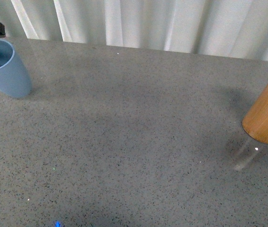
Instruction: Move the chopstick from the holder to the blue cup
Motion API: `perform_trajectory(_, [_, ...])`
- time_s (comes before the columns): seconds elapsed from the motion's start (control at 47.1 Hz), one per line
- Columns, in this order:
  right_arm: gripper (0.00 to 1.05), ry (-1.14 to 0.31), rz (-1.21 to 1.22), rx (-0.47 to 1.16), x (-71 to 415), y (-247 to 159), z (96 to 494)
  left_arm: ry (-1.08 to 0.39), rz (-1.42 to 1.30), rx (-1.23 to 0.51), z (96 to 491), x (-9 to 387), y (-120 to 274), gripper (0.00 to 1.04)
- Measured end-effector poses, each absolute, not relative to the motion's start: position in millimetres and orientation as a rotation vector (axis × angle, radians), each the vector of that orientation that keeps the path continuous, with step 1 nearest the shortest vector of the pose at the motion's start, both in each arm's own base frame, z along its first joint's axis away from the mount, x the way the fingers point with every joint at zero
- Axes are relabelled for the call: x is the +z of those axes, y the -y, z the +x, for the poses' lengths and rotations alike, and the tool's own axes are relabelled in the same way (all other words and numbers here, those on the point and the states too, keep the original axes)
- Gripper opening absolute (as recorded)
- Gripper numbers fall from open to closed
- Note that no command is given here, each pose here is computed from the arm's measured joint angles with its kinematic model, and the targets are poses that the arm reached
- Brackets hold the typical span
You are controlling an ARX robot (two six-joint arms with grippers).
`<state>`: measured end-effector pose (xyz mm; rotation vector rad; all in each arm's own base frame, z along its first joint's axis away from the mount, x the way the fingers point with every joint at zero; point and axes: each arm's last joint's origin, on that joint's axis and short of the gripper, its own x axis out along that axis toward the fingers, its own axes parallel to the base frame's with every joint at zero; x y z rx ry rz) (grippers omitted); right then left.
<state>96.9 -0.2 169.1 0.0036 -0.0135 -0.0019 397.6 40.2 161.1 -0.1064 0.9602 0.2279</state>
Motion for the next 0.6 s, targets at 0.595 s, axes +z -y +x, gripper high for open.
perform_trajectory(0.595, [0.95,0.014,0.004,-0.002,169.1,0.2,96.9,-0.977,-0.060,-0.155,332.7,193.9,135.2,0.03])
